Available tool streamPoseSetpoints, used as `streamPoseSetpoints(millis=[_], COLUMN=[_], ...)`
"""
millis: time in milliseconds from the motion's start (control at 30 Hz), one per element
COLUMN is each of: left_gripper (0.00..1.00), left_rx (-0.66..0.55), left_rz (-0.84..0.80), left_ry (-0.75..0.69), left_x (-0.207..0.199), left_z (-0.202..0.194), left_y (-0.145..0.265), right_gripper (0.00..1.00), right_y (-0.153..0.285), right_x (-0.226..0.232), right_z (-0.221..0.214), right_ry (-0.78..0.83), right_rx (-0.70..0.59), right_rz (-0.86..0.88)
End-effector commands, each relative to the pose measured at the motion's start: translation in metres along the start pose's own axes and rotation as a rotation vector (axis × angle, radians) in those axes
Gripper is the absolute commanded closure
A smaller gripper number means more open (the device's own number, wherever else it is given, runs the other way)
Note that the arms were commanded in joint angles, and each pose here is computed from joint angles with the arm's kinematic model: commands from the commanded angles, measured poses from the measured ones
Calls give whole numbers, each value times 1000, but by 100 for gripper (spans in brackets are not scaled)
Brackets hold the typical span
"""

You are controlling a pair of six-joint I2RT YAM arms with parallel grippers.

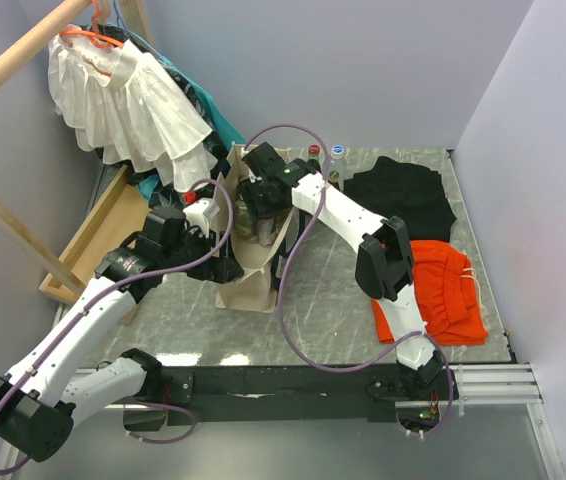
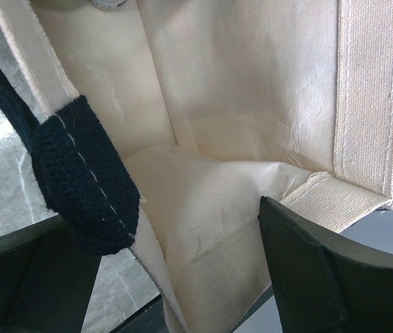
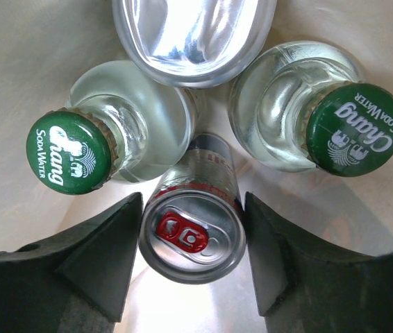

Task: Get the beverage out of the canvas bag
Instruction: Take out the drink from the canvas bag.

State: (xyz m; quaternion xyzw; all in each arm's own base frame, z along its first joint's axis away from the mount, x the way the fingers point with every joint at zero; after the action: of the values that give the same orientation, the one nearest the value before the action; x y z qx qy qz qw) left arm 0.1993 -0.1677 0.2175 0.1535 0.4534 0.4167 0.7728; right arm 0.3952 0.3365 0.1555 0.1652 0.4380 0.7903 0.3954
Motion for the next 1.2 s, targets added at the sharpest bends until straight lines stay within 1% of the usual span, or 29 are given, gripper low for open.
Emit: streamPoseSetpoints(millis=[0,500,567,600,733,767,867,900,967,1000,1167], left_gripper=[8,8,8,8,8,8,8,7,8,7,8], left_rx=[-18,-22,-20,-22,-16,-17,-18,-16,-20,-17,-17], left_rz=[16,20,18,17,19,20,18,19,21,22,20], left_ry=[-25,-23,-23,-24,-22,-22,-23,-22,-22,-22,-22], left_x=[-1,0,-1,-1,-1,0,-1,0,0,0,0], left_z=[5,5,4,5,4,4,4,4,5,4,4], left_y=[8,8,8,8,7,7,8,7,7,7,7], right_gripper=[34,38,41,45,65,67,78,87,99,100,100], right_y=[5,1,2,2,4,4,6,6,7,7,14], right_x=[-6,-6,-4,-4,-4,-5,-2,-3,-1,-1,-1], right_z=[11,2,0,0,0,0,1,1,2,2,8], right_ry=[-2,-6,-2,0,4,6,10,9,10,9,8], right_rx=[-33,21,26,26,26,26,21,21,21,22,-1], right_rz=[-4,-8,-5,-2,-2,1,14,16,22,23,22])
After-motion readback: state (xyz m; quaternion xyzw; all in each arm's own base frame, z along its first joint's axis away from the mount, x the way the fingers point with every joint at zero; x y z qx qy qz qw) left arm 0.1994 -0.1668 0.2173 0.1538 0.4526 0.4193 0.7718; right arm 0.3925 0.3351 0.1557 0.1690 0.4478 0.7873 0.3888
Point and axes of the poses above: each gripper's point midway between its finger pads, its own y axis back along the fingers, its own x axis along the line the jaws close on, z = x × y, the point moved 3 cm from there along y, back along the fingers, and after that the axes turned 13 degrees about y, right-handed, at the moved point
